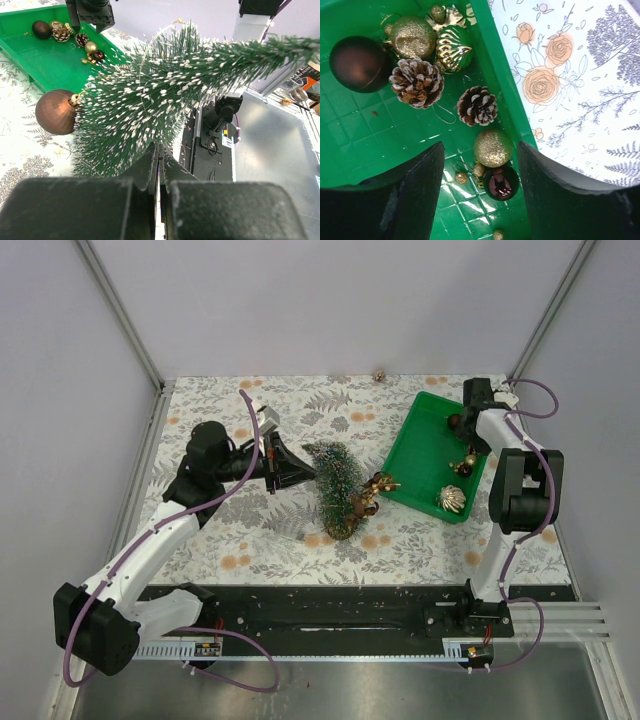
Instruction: Decorate the small christmas tree
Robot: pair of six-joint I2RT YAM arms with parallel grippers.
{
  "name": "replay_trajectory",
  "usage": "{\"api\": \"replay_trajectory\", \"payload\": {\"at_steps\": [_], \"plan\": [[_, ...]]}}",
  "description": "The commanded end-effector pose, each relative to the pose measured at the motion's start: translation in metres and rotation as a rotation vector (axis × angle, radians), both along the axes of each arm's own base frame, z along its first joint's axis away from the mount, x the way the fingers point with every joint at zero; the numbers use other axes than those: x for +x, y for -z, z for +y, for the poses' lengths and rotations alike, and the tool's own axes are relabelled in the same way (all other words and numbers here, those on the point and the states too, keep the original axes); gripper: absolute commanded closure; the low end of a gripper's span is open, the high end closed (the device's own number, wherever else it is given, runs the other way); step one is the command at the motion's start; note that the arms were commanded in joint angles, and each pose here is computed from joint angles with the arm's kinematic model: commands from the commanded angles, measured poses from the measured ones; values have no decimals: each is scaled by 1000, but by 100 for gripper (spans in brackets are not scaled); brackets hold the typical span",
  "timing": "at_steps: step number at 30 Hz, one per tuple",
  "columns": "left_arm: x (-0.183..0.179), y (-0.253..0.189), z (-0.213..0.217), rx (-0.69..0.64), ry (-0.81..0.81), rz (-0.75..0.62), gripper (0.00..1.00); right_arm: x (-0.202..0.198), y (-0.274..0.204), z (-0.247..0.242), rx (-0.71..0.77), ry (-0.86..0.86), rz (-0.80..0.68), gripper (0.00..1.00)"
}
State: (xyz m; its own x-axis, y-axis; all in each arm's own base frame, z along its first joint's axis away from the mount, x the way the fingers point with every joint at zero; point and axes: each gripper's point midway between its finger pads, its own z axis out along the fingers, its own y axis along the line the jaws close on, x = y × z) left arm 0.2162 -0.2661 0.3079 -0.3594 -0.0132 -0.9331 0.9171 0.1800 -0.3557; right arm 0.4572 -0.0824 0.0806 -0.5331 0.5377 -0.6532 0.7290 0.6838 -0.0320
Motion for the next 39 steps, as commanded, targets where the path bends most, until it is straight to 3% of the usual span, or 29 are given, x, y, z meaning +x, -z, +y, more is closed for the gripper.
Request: {"api": "replay_trajectory", "payload": {"at_steps": [1, 6, 16, 39], "plan": [[-3, -12, 3, -36, 10, -65, 100, 14, -14, 6, 41, -4, -85, 35], [-2, -10, 4, -40, 3, -61, 100, 10, -12, 15, 85, -28, -112, 36], [-3, -6, 5, -40, 0, -60, 100, -24, 22, 7, 51, 36, 2, 36], [-2, -6, 8, -40, -14, -56, 100, -6, 27, 1, 10, 6, 14, 50]]}}
